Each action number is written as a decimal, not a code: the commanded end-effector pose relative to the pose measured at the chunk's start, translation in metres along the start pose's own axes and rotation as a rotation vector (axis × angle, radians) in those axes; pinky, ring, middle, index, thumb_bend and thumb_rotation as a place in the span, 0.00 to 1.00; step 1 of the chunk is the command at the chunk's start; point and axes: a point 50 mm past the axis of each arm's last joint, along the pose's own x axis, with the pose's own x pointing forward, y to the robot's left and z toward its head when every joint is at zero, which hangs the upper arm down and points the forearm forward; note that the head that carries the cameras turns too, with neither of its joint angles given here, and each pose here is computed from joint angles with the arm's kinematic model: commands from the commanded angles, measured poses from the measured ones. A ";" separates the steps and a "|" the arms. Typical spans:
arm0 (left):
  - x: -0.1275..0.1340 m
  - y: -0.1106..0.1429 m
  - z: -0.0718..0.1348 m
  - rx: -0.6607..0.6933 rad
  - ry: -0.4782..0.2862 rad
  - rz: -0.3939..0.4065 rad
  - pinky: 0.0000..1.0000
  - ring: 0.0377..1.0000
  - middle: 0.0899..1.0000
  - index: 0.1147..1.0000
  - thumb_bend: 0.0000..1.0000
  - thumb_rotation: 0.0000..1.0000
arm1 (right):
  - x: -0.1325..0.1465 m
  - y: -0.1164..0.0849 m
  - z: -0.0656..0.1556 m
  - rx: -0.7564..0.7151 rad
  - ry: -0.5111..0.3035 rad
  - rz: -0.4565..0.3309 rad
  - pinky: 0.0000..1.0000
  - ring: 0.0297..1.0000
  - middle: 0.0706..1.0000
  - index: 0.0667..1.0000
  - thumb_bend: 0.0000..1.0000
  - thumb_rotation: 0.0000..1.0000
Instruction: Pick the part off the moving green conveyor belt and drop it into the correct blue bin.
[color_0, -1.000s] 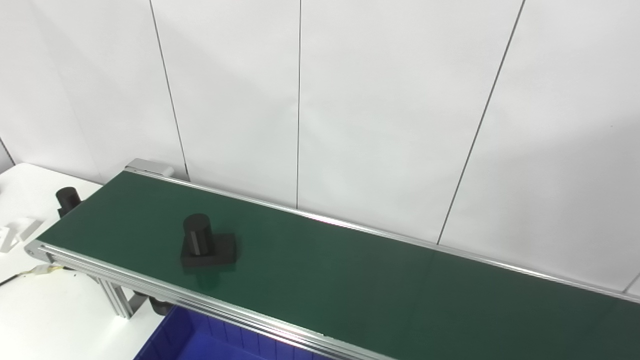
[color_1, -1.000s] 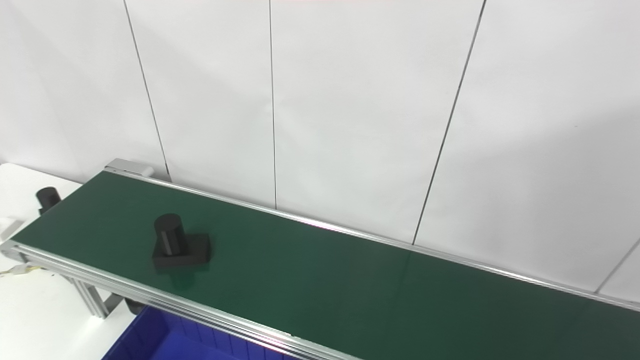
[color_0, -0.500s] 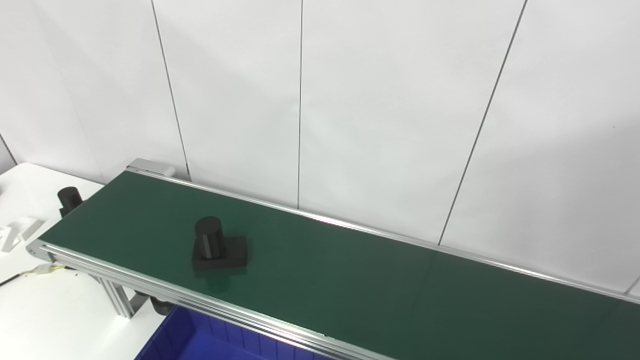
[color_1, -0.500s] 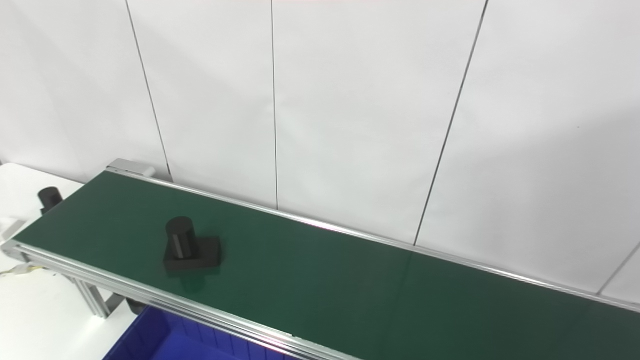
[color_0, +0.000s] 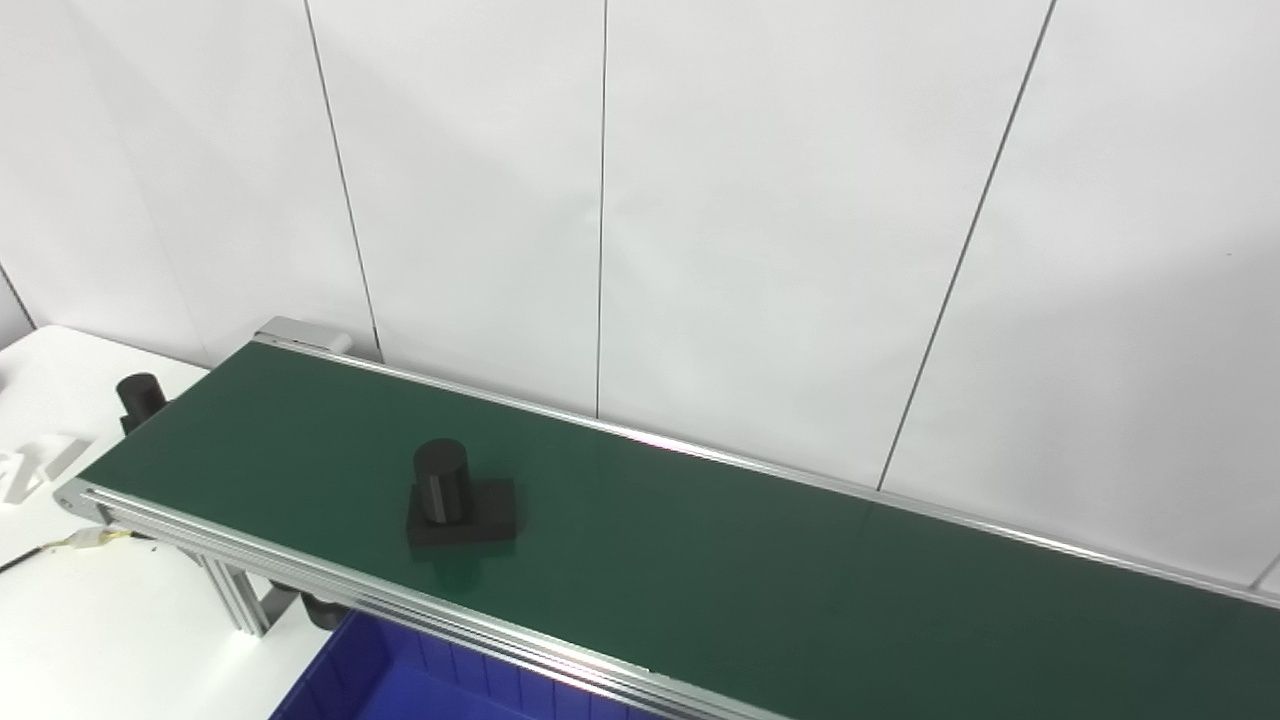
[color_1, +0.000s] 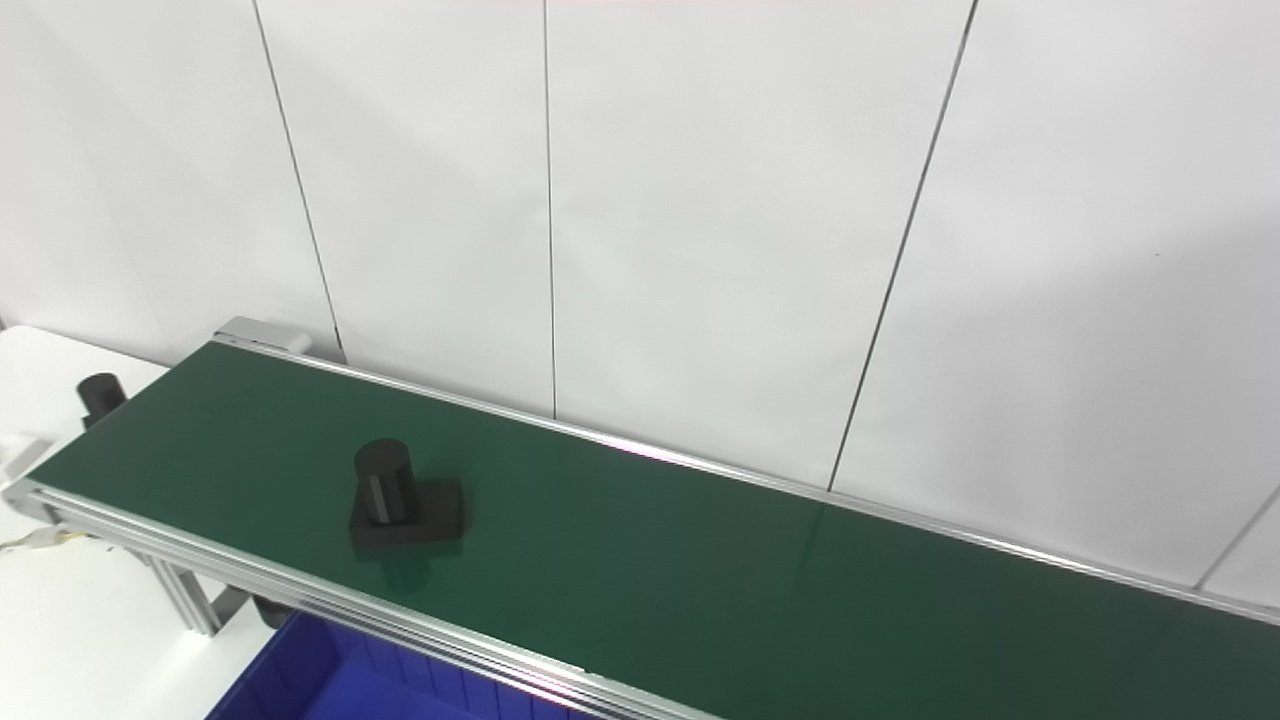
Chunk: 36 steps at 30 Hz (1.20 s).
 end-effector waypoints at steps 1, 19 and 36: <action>0.010 -0.005 0.013 0.008 -0.079 -0.008 0.66 0.72 0.75 0.78 1.00 0.23 | 0.007 -0.013 0.020 -0.027 -0.063 -0.022 0.59 0.70 0.73 0.82 0.72 0.75; 0.015 -0.008 0.013 0.000 -0.076 -0.015 0.67 0.73 0.76 0.79 1.00 0.22 | 0.044 -0.049 0.033 -0.146 -0.034 -0.041 0.58 0.73 0.76 0.82 0.79 0.83; 0.016 -0.007 0.012 0.010 -0.072 -0.006 0.66 0.73 0.76 0.79 1.00 0.23 | 0.087 -0.066 0.040 -0.249 -0.088 -0.013 0.59 0.75 0.76 0.82 0.82 0.76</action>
